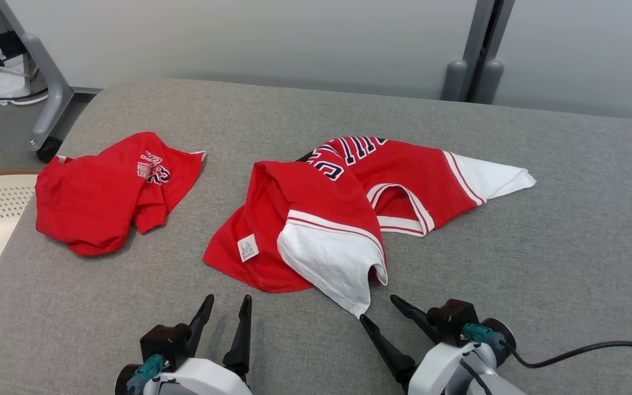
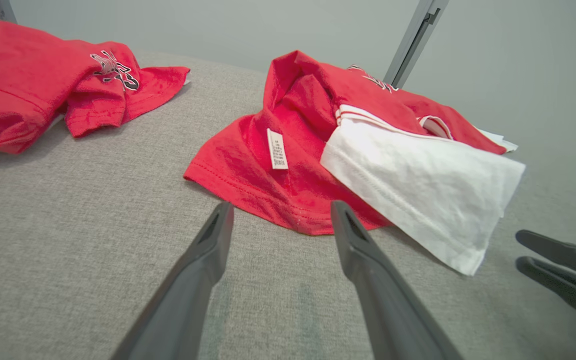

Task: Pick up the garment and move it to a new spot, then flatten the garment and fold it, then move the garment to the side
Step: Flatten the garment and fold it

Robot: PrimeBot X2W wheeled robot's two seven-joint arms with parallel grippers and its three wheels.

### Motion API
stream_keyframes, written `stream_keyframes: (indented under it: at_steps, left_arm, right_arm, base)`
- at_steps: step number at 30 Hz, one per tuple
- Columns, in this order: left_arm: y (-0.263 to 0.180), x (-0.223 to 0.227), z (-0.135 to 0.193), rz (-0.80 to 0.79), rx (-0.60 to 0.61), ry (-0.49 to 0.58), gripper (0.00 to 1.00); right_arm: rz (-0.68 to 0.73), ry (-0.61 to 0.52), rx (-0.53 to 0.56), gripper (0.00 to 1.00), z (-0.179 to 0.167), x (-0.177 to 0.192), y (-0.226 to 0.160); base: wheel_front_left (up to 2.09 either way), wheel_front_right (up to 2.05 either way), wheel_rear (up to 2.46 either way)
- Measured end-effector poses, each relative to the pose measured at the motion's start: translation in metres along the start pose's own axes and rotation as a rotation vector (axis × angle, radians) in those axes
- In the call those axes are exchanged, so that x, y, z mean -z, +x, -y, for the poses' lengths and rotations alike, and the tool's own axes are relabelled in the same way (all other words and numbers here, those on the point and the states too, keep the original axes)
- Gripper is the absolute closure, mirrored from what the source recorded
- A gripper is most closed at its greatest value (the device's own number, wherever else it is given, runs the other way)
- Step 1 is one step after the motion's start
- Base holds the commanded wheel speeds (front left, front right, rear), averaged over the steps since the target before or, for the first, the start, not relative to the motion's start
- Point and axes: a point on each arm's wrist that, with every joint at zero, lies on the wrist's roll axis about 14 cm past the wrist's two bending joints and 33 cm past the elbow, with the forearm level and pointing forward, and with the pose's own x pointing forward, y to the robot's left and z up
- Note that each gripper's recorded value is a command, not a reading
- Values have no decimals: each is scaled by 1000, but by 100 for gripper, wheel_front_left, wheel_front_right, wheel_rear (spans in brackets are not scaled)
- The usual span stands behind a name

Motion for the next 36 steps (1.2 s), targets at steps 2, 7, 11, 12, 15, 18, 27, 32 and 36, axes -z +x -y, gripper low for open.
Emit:
stream_keyframes:
  at_steps: [2, 7, 11, 12, 15, 18, 27, 32, 36]
  left_arm:
    - [-1, 0, -4, 1, -12, -2, 0]
    - [-3, 1, -11, -3, -36, -7, 0]
    - [-4, 1, -19, -6, -62, -11, 0]
    - [-5, 2, -23, -9, -76, -12, 0]
    - [-5, -2, -27, 6, -89, -14, 0]
    - [-4, -2, -24, 5, -83, -12, 0]
    - [8, -1, 10, 1, 34, 7, 0]
    - [14, 1, 28, -11, 90, 17, 0]
    - [16, 5, 37, -22, 117, 23, 0]
  right_arm:
    - [-29, 4, -14, 0, -3, 8, 2]
    - [-49, 35, -29, 0, -4, 11, 16]
    - [-72, 40, -55, 100, -8, 16, 25]
    - [-70, 38, -62, 100, -8, 15, 29]
    - [-16, 59, -16, 100, 10, -2, 30]
    - [37, 72, 66, 100, 38, -16, 16]
    - [223, 38, 375, 100, 140, -72, -60]
    - [281, -23, 544, 100, 192, -98, -111]
    - [225, -15, 627, 100, 213, -81, -136]
  base:
    - [0, 0, 0]
    - [0, 0, 0]
    - [0, 0, 0]
    - [0, 0, 0]
    - [0, 0, 0]
    - [0, 0, 0]
    - [0, 0, 0]
    - [0, 0, 0]
    - [0, 0, 0]
